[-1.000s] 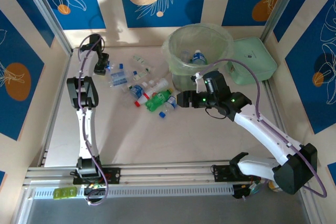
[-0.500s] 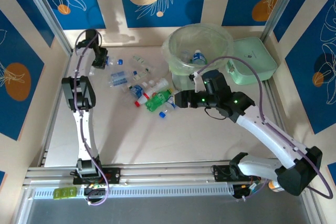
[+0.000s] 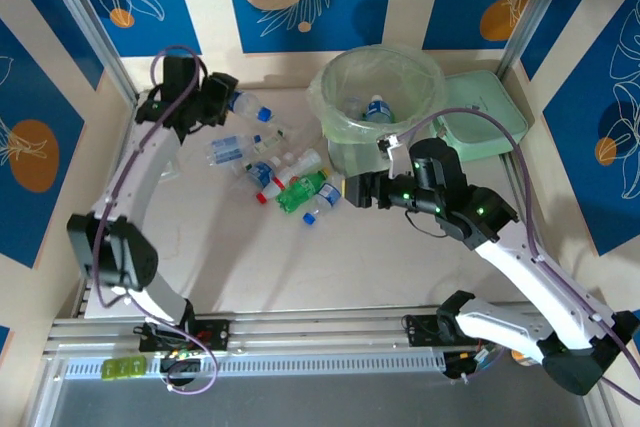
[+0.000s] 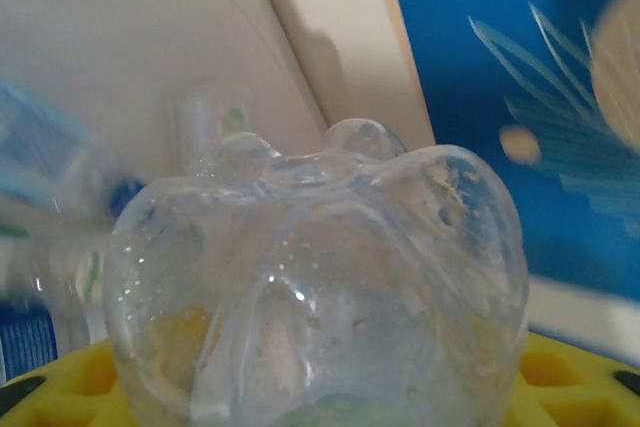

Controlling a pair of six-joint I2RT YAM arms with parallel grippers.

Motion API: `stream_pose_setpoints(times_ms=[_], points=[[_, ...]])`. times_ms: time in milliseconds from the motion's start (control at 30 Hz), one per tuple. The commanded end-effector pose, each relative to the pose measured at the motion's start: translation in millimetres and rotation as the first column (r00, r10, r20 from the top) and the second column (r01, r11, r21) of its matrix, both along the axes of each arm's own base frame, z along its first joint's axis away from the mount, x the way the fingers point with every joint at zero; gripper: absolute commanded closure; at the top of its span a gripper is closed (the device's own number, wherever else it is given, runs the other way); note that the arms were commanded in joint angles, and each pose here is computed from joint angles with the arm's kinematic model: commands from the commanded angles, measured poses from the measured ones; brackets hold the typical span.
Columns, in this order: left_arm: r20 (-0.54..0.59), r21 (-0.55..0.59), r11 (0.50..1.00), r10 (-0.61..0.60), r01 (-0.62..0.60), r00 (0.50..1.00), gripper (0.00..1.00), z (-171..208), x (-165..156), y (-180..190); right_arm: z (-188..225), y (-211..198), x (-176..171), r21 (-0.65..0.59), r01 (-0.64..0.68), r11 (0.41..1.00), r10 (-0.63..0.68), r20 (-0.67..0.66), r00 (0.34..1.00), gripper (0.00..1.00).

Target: Put the plastic bottles in the bin

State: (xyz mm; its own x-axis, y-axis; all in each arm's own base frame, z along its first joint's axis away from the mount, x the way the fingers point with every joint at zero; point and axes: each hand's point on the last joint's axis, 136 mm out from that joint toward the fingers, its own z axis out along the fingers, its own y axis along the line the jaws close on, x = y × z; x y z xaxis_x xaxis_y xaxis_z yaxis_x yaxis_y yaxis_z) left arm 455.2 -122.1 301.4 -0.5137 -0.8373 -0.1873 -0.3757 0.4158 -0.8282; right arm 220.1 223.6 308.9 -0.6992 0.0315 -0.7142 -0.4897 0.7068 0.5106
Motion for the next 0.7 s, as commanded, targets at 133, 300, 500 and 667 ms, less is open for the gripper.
stream_pose_setpoints(times_ms=[133, 300, 500, 667], points=[[0.49, 0.083, 0.869, -0.461, 0.487, 0.74, 0.57, 61.3, -81.9, -81.6, 26.1, 4.3, -12.5, 0.079, -0.049, 0.996, 0.045, 0.047, 0.998, 0.29], [0.65, 0.224, 0.679, -0.639, 0.7, 0.412, 0.5, 83.5, -167.2, -124.9, 43.0, 16.4, -23.1, 0.146, -0.152, 0.978, 0.137, 0.105, 0.985, 0.28], [0.786, 0.332, 0.692, -0.579, 0.641, 0.218, 0.46, 108.8, -224.6, -109.3, 61.5, 36.2, -35.8, 0.237, -0.319, 0.918, 0.292, 0.143, 0.946, 0.15], [0.841, 0.311, 0.696, -0.519, 0.648, 0.154, 0.47, 123.2, -239.7, -106.7, 72.6, 61.7, -51.9, 0.295, -0.498, 0.815, 0.472, 0.159, 0.867, 0.06]])
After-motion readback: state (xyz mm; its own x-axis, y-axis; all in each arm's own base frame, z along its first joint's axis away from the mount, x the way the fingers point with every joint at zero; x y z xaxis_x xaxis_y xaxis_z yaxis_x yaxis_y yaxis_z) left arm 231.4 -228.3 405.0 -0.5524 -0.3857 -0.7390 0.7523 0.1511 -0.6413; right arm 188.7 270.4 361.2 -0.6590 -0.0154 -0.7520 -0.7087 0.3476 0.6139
